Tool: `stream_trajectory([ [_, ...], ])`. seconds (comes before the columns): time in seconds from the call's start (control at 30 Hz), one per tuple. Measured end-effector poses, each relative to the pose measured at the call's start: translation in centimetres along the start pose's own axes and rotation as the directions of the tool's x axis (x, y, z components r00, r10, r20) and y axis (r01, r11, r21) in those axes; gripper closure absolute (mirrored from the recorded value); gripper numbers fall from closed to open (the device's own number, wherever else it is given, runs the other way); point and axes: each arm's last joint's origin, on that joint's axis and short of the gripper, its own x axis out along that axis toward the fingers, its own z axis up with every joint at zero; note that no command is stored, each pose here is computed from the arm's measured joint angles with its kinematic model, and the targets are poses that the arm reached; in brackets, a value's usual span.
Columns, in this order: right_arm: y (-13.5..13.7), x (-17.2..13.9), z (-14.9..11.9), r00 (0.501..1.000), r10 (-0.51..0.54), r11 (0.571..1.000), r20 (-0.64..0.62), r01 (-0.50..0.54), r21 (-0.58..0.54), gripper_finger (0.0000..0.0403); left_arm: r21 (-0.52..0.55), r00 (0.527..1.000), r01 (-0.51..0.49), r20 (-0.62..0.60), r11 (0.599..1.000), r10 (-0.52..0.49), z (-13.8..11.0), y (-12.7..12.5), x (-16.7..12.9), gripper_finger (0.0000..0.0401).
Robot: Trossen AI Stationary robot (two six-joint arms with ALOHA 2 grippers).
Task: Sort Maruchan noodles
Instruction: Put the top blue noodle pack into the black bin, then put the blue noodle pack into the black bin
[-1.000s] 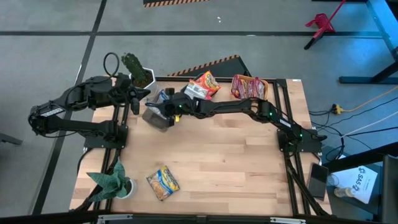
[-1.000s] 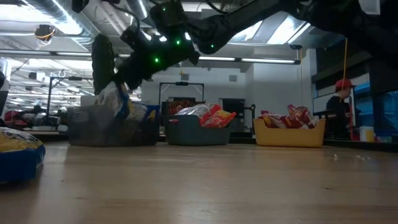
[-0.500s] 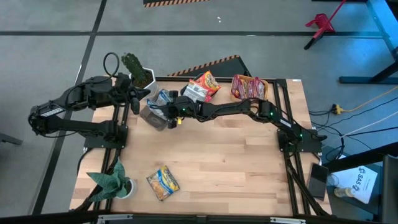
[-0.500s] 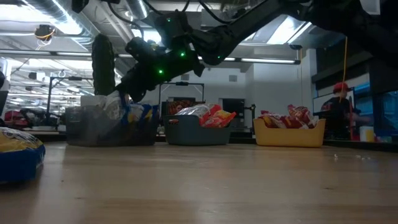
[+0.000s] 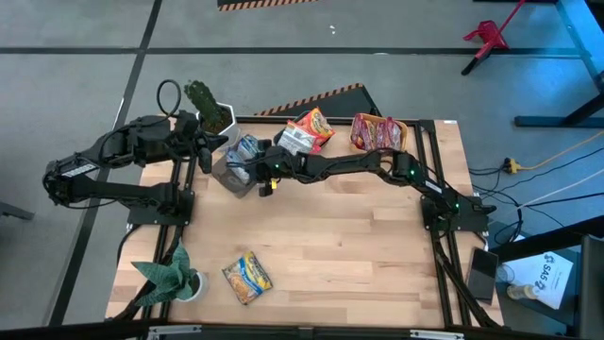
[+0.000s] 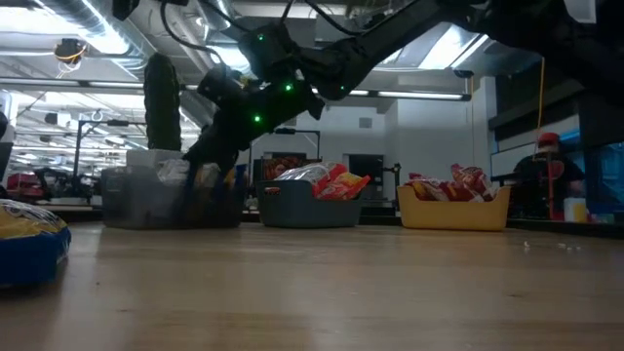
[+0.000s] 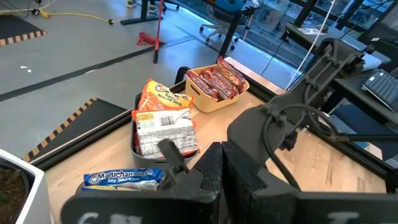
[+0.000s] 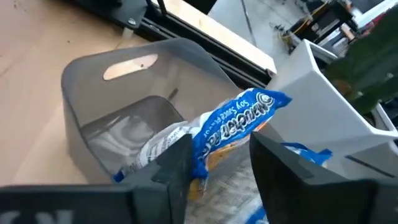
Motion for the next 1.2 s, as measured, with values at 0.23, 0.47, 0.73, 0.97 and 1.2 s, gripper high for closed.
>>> stream_trajectory([
  [0.23, -1.4, -1.2, 2.3, 0.999, 0.034, 0.999, -0.013, -0.034, -0.003, 0.024, 0.005, 1.0, 0.0, 0.0, 1.0, 0.0, 0.0, 0.0, 0.0, 0.0401],
  [0.47, -2.4, -3.0, 5.4, 0.976, 0.209, 0.978, 0.061, -0.208, -0.015, 0.0239, 0.005, 1.0, 0.001, -0.001, 1.0, -0.001, 0.0, 0.0, 0.0, 0.0401],
  [0.73, 4.4, -5.2, 9.3, 0.843, 0.519, 0.852, 0.143, -0.498, -0.161, 0.0239, 0.01, 1.0, 0.006, -0.007, 1.0, -0.006, 0.0, 0.0, 0.0, 0.0401],
  [0.97, 15.5, -6.9, 11.1, 0.778, 0.624, 0.728, 0.067, -0.549, -0.41, 0.0239, 0.017, 0.999, -0.005, -0.037, 1.0, 0.006, -0.3, 0.1, 0.0, 0.0401],
  [1.2, 21.8, -10.1, 13.1, 0.786, 0.617, 0.702, 0.023, -0.538, -0.468, 0.0239, 0.011, 0.999, 0.012, -0.046, 1.0, -0.011, -0.4, 0.1, 0.0, 0.0401],
])
